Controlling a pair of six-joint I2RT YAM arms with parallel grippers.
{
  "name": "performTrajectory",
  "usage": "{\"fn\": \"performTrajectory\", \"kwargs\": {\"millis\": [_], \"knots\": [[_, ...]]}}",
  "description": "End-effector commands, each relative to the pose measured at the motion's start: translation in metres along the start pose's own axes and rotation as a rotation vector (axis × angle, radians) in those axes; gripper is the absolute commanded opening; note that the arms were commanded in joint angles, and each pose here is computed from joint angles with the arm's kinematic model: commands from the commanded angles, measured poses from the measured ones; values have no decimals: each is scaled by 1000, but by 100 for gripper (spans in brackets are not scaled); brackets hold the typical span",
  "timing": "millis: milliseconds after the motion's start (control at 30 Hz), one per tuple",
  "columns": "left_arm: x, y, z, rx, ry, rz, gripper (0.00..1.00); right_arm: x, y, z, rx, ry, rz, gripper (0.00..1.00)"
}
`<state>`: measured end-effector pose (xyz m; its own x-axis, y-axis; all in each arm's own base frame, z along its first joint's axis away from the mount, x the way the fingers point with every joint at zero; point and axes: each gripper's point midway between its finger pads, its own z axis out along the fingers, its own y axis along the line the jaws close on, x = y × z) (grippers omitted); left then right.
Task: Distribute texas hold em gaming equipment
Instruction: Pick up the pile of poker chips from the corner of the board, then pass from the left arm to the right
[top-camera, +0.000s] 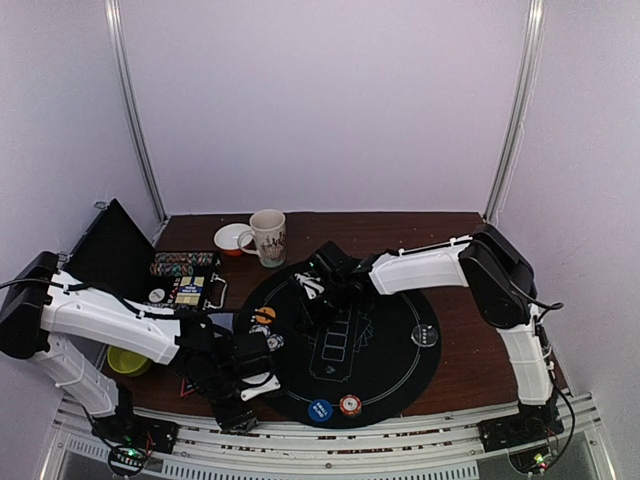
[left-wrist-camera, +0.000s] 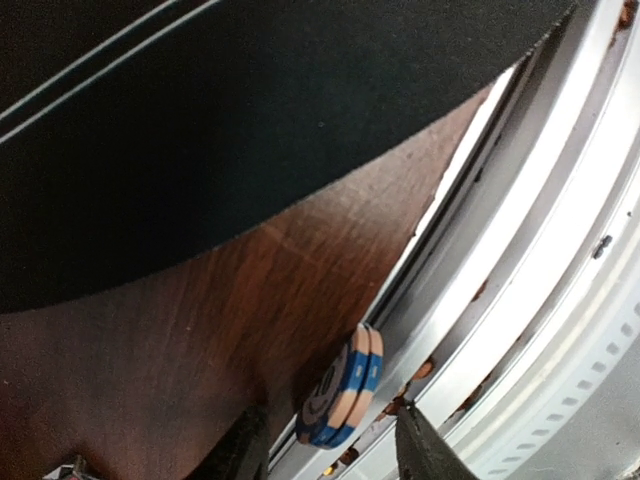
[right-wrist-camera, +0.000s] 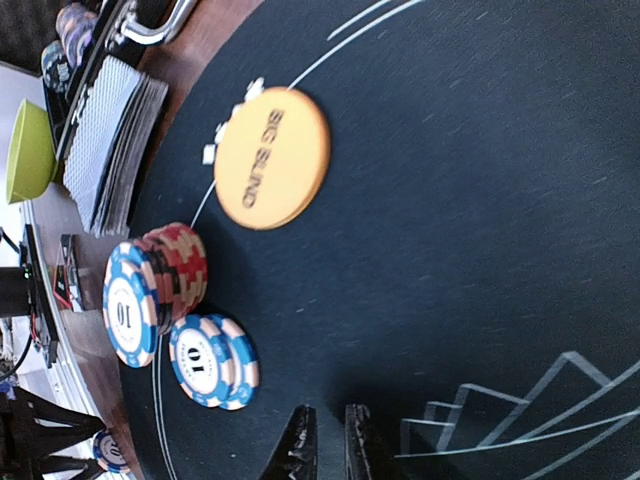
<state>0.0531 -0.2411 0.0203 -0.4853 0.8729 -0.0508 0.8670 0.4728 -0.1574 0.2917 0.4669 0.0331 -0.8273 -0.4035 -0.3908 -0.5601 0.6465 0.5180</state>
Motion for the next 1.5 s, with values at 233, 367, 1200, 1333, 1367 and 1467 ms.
{"fn": "performTrajectory", "kwargs": {"millis": [233, 367, 1200, 1333, 1367, 1467], "knots": [[-14, -1, -6, -5, -38, 3, 0, -16, 5, -43, 9, -50, -53, 14], [-40, -4, -37, -12, -181, -38, 0, -25, 10, -63, 6, -67, -103, 15], [-131, 52, -248, 456, -1205, -534, 0, -42, 180, -205, -603, -324, -267, 44], [-130, 50, -257, 483, -1251, -522, 0, -36, 178, -204, -596, -325, -281, 45], [-130, 49, -259, 489, -1254, -513, 0, -33, 178, -202, -603, -314, -285, 45], [-129, 47, -263, 495, -1270, -503, 0, -27, 180, -197, -627, -288, -286, 41]]}}
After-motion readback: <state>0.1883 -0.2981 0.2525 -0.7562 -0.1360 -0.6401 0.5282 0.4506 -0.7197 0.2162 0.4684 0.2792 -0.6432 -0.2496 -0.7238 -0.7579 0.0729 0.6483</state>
